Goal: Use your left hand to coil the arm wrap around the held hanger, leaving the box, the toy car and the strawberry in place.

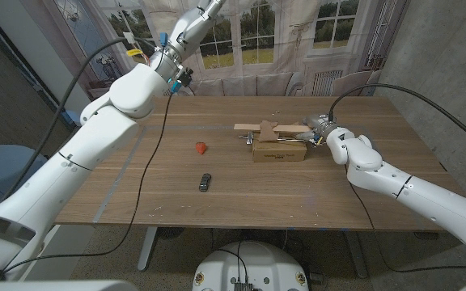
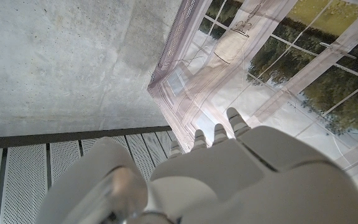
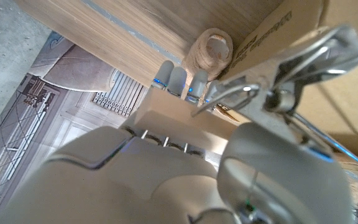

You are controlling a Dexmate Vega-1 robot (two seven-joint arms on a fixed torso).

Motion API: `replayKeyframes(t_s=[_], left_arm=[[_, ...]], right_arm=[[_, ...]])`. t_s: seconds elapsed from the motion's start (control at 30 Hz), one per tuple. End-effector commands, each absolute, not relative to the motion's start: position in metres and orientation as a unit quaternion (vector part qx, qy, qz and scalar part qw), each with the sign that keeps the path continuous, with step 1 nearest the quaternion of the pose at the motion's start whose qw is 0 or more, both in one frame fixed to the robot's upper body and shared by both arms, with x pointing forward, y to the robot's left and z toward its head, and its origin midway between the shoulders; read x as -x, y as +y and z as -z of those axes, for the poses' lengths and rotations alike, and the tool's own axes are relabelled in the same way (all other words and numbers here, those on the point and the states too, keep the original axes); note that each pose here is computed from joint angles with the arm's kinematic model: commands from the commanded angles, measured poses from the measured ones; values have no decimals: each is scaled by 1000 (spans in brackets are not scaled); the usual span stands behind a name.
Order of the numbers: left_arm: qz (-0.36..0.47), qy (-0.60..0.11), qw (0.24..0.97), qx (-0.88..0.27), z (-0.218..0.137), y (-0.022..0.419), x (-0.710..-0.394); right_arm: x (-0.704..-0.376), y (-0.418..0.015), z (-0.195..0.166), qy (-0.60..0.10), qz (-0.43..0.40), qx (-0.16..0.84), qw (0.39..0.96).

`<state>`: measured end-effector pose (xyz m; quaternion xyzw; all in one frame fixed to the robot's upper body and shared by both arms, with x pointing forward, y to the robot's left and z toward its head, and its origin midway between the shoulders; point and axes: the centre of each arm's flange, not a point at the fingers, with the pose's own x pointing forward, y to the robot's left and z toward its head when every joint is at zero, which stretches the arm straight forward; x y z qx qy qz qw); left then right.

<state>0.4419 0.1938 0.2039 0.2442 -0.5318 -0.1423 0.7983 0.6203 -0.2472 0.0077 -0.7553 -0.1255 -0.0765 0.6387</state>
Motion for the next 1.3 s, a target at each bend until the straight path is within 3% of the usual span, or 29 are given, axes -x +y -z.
replayKeyframes(t_s=[0.03, 0.53, 0.8, 1.0, 1.3], left_arm=[[145, -528, 800, -246, -204, 193, -439], [142, -525, 801, -251, -204, 192, -436], [144, -523, 802, -250, -204, 192, -436], [146, -523, 803, -245, -202, 193, -437], [155, -515, 809, -237, -195, 193, -442]], right_arm=[[-620, -257, -13, -110, 61, 738, 663], [-626, -272, -12, -103, -2, 671, 734], [-634, -284, -6, -100, -62, 564, 817], [-632, -294, -4, -145, -81, 461, 872], [-624, -293, -10, -235, -76, 361, 899]])
